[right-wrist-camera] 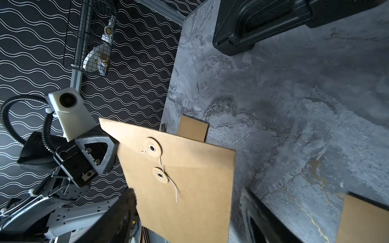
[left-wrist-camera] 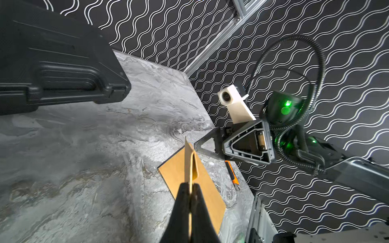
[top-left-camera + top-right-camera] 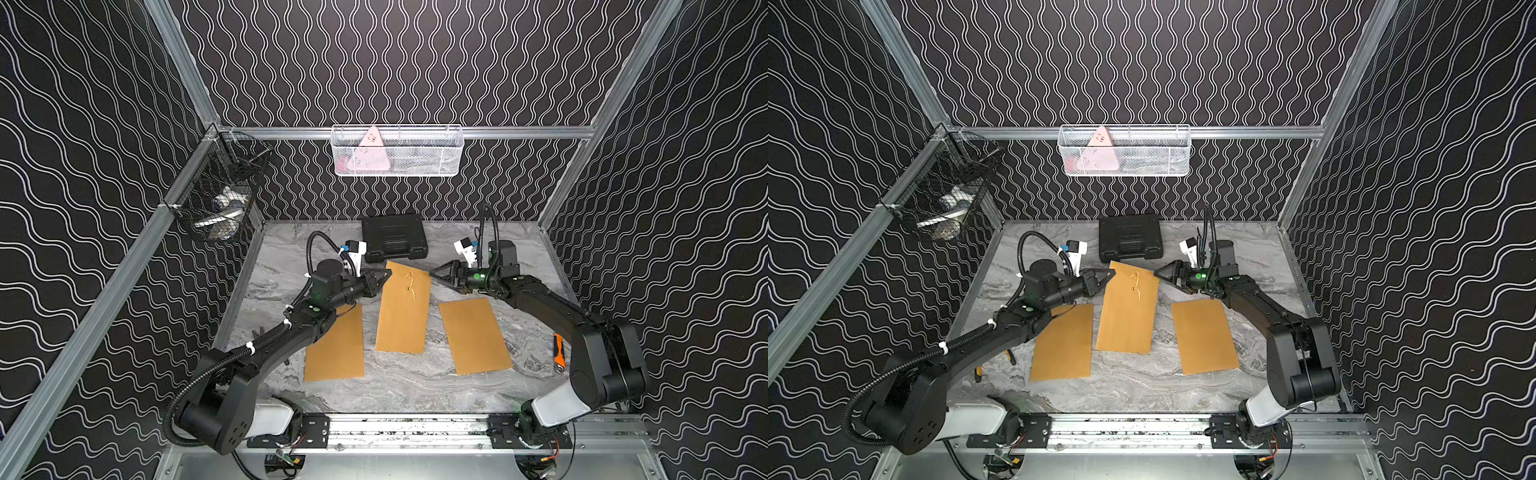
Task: Open the file bag
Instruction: Pick up the file bag from the center of the board.
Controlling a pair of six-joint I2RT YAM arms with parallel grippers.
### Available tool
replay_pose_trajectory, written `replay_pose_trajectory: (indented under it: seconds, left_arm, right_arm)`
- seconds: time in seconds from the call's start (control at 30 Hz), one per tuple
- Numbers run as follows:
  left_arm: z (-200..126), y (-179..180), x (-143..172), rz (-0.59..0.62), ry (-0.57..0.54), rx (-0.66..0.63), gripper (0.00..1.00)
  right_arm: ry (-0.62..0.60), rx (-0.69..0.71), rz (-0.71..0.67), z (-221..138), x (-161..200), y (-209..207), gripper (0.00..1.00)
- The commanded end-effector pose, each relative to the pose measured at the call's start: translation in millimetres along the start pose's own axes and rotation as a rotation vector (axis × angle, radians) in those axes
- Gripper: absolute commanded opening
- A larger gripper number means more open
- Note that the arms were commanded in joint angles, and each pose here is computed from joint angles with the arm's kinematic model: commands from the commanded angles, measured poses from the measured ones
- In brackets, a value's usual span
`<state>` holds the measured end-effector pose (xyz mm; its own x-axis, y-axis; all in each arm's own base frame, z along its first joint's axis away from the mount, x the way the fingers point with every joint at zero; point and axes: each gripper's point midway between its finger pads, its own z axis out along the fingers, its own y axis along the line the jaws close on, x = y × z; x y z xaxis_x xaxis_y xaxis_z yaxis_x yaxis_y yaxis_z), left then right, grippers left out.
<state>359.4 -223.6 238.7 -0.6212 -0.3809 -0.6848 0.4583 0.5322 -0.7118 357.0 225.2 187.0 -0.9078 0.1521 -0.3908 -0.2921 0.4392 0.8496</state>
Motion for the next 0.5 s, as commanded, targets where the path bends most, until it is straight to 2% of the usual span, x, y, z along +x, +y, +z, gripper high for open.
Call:
replay_pose_trajectory:
  seconds: [0.0, 0.33, 0.47]
  left_arm:
    - [-1.1, -18.2, -15.8, 0.005, -0.059, 0.082, 0.00]
    - [-4.7, -35.0, -29.5, -0.012, -0.111, 0.148, 0.00]
    - [-4.0, -34.9, -29.7, -0.026, -0.121, 0.163, 0.00]
  right_arm:
    - [-0.006, -0.053, -0.038, -2.0, 0.3, 11.5, 0.78]
    - [0.014, -0.115, -0.031, 2.7, 5.6, 15.3, 0.76]
    - [0.031, -0.145, -0.069, 6.3, 8.1, 27.3, 0.70]
